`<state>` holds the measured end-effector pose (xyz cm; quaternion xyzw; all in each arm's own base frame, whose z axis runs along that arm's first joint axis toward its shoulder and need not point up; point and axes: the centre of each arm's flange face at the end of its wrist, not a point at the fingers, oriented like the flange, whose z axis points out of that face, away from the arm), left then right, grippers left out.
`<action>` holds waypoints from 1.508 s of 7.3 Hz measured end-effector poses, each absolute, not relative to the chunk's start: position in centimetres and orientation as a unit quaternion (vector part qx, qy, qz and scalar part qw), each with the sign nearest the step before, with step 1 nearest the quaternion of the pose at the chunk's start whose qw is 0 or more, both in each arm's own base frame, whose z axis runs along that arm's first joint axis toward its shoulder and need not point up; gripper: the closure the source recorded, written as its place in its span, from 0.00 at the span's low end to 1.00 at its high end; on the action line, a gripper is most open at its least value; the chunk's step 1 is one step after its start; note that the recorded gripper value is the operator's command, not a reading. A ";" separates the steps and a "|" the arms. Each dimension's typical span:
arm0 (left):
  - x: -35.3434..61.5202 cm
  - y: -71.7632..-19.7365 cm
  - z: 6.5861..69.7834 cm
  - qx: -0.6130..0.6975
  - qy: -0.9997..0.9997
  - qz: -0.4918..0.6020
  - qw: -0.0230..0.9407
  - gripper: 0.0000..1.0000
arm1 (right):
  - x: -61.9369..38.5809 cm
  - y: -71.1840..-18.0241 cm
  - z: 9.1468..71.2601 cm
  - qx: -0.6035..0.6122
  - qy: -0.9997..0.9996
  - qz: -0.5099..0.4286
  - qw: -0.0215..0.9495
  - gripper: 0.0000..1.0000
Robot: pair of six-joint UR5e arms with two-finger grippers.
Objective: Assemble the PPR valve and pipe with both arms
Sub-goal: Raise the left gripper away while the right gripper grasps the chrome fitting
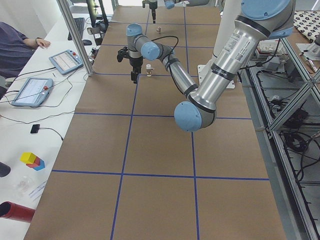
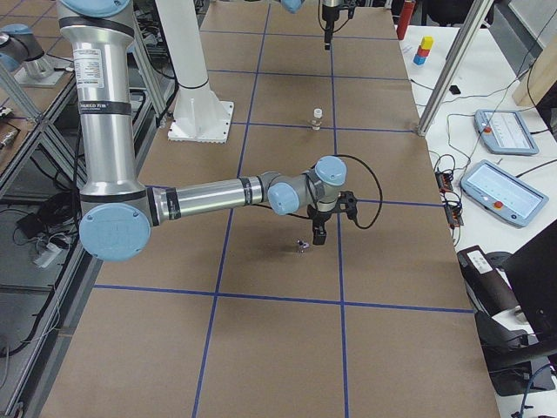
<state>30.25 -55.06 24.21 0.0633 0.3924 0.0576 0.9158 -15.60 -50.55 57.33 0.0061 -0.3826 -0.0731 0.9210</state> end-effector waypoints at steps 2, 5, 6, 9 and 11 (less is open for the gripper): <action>30.4 -55.0 24.2 0.062 0.392 0.057 0.916 0.00 | -16.5 -50.3 60.1 -0.007 -0.374 -0.104 0.921 0.06; 30.4 -55.0 24.1 0.064 0.393 0.059 0.915 0.00 | -17.5 -50.1 61.1 -0.014 -0.374 -0.126 0.919 0.17; 30.5 -55.0 24.1 0.064 0.394 0.059 0.915 0.00 | -18.3 -49.8 61.1 -0.017 -0.373 -0.134 0.918 0.22; 30.5 -55.0 24.1 0.064 0.394 0.059 0.915 0.00 | -19.2 -49.2 61.4 -0.022 -0.370 -0.144 0.917 0.29; 30.5 -55.0 23.9 0.064 0.395 0.058 0.915 0.00 | -19.0 -49.0 61.8 -0.022 -0.368 -0.150 0.917 0.35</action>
